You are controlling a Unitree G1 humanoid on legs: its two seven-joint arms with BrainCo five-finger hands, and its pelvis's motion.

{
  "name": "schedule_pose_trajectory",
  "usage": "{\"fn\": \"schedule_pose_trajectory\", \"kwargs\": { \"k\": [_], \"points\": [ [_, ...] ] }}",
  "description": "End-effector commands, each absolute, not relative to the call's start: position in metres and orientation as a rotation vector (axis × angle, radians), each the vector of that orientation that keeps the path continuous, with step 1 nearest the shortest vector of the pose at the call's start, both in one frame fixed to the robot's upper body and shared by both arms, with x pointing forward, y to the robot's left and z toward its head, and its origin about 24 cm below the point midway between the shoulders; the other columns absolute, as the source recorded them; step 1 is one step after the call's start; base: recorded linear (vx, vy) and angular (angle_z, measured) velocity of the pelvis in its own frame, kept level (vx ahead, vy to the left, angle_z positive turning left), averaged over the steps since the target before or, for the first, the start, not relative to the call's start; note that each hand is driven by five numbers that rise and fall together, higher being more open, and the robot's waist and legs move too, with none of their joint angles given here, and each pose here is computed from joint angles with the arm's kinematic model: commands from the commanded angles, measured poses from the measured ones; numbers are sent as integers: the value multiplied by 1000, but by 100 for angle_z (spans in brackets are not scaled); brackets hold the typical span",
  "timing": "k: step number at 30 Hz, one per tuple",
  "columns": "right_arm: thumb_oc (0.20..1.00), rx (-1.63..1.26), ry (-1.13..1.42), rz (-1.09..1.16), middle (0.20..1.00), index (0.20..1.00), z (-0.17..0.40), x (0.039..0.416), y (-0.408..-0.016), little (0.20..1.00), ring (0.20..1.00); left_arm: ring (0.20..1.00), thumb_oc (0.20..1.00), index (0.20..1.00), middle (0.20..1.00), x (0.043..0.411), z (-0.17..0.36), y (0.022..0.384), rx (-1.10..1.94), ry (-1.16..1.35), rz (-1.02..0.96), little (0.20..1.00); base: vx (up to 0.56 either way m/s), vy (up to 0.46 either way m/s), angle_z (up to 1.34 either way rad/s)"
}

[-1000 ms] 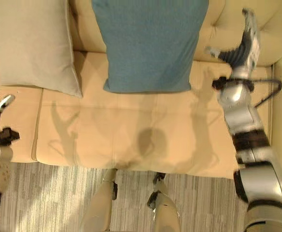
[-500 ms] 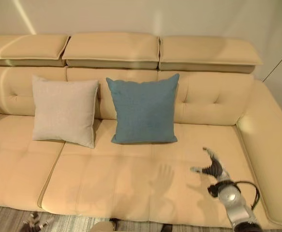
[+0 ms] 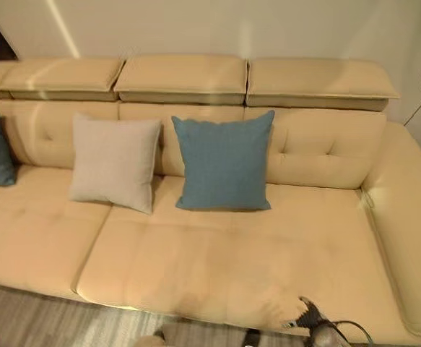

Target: Pick up all the scattered cushions and arrange them neatly on the sofa.

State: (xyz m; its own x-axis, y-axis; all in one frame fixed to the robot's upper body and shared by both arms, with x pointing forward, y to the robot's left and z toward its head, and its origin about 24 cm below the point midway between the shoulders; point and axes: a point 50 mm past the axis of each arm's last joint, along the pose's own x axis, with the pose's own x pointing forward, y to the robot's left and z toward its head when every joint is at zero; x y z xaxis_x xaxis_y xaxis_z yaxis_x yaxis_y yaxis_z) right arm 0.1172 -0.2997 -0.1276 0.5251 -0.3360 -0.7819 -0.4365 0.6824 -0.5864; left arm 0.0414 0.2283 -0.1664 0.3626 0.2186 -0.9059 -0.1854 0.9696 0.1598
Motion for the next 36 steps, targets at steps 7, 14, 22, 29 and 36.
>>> {"fn": "schedule_pose_trajectory", "kwargs": {
  "k": [7,14,22,29,36],
  "points": [
    [1000,-902,1046,123,1000,1000,-130,135,-285,1000,1000,1000,1000,1000,1000,43,-162,246,108,1179,270,1000,-215,83,-22],
    [1000,-866,1072,119,1000,1000,-138,132,-271,1000,1000,1000,1000,1000,1000,37,-163,248,106,1193,290,1000,-47,-136,-26],
    [1000,-792,1124,68,1000,1000,-145,109,-270,1000,1000,1000,1000,1000,1000,55,-164,237,151,1178,211,1000,5,-159,-12],
    [1000,-770,1170,49,1000,1000,-149,96,-270,1000,1000,1000,1000,1000,1000,65,-165,229,194,1181,137,1000,-16,-45,-8],
    [1000,-771,1195,53,1000,1000,-151,89,-271,1000,1000,1000,1000,1000,1000,63,-165,233,205,1193,147,1000,-6,-10,-8]
  ]
}}
